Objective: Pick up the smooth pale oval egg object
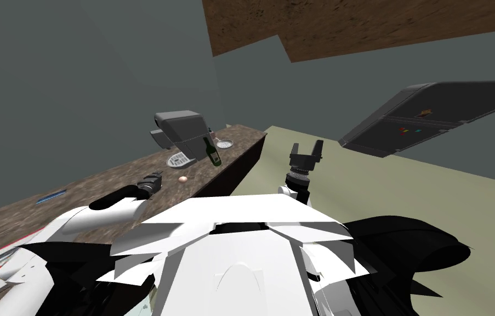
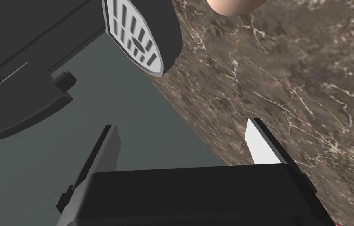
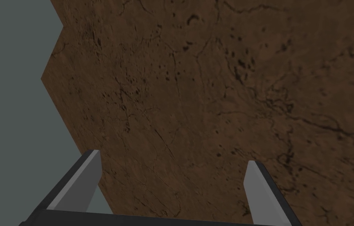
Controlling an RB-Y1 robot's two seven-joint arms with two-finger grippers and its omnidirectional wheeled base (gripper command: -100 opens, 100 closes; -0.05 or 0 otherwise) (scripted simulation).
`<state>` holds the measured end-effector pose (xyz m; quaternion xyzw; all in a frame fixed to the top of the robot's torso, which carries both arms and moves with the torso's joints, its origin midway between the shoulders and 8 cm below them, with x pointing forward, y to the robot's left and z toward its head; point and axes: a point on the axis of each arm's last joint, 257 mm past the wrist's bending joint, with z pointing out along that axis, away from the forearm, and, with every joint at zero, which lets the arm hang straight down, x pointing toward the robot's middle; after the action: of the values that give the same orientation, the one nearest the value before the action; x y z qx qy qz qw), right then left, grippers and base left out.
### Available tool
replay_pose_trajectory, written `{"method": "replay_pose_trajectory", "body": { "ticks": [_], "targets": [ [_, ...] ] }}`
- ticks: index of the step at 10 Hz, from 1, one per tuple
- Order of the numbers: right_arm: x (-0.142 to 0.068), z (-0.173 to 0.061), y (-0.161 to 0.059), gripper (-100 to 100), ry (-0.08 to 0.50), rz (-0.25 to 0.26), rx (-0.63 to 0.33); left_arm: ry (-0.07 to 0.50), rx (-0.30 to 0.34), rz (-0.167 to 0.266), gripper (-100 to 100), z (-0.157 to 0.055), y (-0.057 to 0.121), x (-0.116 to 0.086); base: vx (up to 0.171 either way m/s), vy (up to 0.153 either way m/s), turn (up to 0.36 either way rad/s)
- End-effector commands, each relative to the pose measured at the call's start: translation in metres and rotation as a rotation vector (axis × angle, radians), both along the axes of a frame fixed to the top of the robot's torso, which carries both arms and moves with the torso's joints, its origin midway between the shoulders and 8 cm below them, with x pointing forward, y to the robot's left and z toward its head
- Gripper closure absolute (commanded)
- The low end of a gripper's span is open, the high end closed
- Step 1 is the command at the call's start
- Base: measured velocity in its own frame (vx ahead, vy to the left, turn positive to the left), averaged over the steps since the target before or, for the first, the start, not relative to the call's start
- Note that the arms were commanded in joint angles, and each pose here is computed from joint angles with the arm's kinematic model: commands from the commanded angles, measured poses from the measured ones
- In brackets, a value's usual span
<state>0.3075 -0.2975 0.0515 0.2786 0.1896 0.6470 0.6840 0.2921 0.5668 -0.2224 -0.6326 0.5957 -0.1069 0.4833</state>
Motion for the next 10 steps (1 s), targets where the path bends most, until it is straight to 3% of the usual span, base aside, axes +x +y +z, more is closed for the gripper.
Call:
{"method": "replay_pose_trajectory", "body": {
  "ticks": [1,6,7,9,10],
  "targets": [
    [0.000,0.000,0.000,0,0.000,0.000,0.000,0.075,-0.003,0.011,-100,-0.013,0.007,-0.014,0.047,0.026,-0.154],
    [0.000,0.000,0.000,0,0.000,0.000,0.000,0.272,-0.040,0.035,-100,-0.054,0.007,-0.057,0.060,0.003,-0.123],
    [0.000,0.000,0.000,0,0.000,0.000,0.000,0.338,-0.070,0.044,-100,-0.073,0.002,-0.075,0.104,-0.020,-0.184],
    [0.000,0.000,0.000,0,0.000,0.000,0.000,0.392,-0.110,0.052,-100,-0.095,-0.006,-0.093,0.101,-0.038,-0.074],
    [0.000,0.000,0.000,0,0.000,0.000,0.000,0.373,-0.097,0.049,-100,-0.087,-0.002,-0.088,0.037,-0.020,-0.001]
  ]
}}
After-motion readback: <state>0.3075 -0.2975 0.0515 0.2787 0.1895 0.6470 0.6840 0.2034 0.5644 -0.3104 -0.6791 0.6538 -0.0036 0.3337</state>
